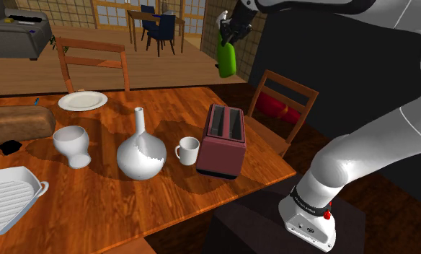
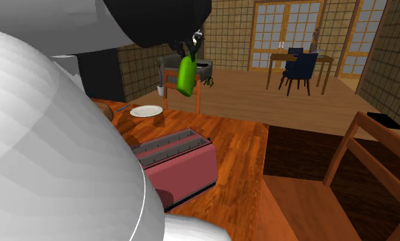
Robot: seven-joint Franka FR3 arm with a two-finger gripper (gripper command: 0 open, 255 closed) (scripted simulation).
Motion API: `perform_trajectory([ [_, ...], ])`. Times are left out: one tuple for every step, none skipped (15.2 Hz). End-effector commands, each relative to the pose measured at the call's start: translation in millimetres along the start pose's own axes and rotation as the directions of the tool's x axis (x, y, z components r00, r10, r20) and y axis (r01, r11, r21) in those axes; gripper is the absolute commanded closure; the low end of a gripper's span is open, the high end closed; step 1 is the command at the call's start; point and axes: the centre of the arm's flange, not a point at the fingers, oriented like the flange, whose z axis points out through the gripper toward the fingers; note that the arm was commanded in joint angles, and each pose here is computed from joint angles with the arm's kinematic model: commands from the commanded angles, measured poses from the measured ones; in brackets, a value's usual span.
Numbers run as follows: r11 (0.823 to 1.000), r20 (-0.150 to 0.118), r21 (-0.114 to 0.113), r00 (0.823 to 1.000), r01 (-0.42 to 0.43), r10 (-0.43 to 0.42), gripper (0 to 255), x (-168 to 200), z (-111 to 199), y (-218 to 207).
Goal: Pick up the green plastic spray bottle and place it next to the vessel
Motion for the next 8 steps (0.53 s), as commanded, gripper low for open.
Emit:
perform_trajectory([
  [1.000, -0.001, -0.001, 1.000, -0.001, 0.001, 255, -20, -10, -16],
  [1.000, -0.001, -0.001, 1.000, -0.001, 0.001, 255, -29, -16, -24],
  [1.000, -0.001, -0.001, 1.000, -0.001, 0.001, 255, -38, -21, -32],
  [1.000, -0.001, -0.001, 1.000, -0.001, 0.001, 255, -47, -26, -40],
  [1.000, -0.001, -0.001, 1.000, -0.001, 0.001, 255, -56, -31, -49],
  [1.000, -0.001, -0.001, 1.000, -0.001, 0.001, 255, -65, -36, -57],
  [1.000, -0.001, -0.001, 1.000, -0.001, 0.001, 255, -74, -41, -65],
  [1.000, -0.001, -0.001, 1.000, -0.001, 0.001, 255, -83, -46, -73],
])
